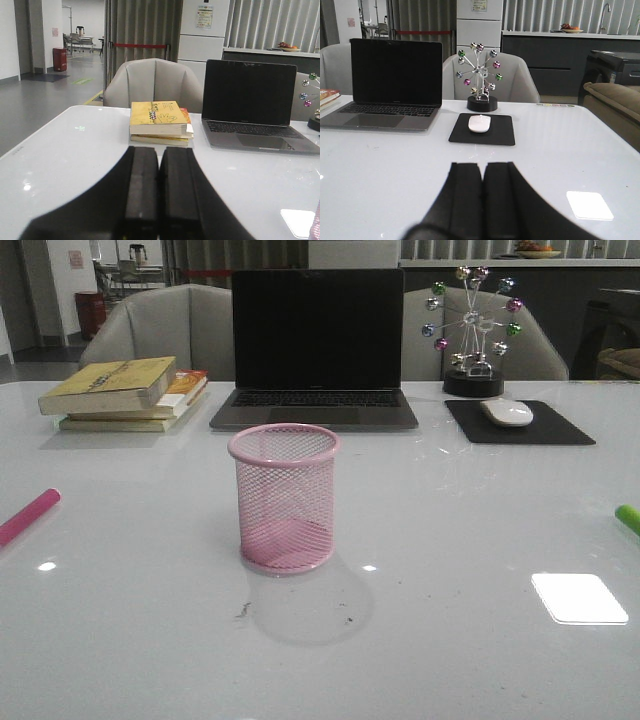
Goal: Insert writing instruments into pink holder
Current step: 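Move the right gripper down over the green marker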
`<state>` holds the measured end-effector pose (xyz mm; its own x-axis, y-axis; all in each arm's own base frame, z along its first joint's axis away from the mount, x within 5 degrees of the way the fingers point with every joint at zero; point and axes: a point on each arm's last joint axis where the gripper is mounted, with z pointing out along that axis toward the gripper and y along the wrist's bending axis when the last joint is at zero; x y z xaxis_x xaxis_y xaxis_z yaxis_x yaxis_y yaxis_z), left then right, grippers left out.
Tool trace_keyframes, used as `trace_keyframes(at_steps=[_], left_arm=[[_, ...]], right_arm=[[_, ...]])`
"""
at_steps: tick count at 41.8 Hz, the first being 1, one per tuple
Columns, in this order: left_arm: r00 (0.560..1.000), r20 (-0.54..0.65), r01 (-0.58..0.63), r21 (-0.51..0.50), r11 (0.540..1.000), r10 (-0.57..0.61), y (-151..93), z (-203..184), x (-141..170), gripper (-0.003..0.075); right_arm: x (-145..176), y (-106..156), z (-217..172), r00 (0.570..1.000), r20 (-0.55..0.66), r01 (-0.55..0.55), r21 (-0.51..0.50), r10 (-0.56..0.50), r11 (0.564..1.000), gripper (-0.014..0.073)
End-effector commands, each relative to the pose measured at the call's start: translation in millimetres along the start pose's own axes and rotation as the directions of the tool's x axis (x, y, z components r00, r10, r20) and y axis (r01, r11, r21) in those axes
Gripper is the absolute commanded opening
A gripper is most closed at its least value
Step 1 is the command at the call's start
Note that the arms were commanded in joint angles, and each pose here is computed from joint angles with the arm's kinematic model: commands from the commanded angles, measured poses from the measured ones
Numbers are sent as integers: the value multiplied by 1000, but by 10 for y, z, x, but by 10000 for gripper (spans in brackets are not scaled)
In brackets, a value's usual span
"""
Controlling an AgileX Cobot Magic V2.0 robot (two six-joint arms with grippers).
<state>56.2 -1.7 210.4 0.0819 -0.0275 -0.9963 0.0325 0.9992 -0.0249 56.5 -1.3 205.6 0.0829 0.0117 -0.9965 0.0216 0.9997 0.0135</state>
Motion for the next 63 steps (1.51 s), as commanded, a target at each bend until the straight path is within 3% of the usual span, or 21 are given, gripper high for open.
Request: trace_keyframes(at_steps=[1,30,37,44,53,63], left_arm=[[995,103,6,3,1000,-7,-2,-19,-93,98],[993,118,6,3,1000,-7,-2,-21,-107,98],[951,309,5,12,1000,-9,-11,-76,-406,98],[942,334,5,12,1000,-9,-22,-156,-857,98],[984,180,12,9,1000,-13,-36,-108,-1366,98],[991,-132,12,0,1000,-12,-45,102,-1665,98]], right_arm=[[-138,0,-26,992,125,6,2,-6,1000,57],[-179,0,-33,985,171,5,2,-5,1000,57],[-358,2,-61,971,239,5,2,-5,1000,57],[-804,10,-149,965,264,5,0,-5,1000,57],[-1383,19,-143,978,209,6,-1,-5,1000,57],[-1649,24,138,999,-42,6,0,-6,1000,57]])
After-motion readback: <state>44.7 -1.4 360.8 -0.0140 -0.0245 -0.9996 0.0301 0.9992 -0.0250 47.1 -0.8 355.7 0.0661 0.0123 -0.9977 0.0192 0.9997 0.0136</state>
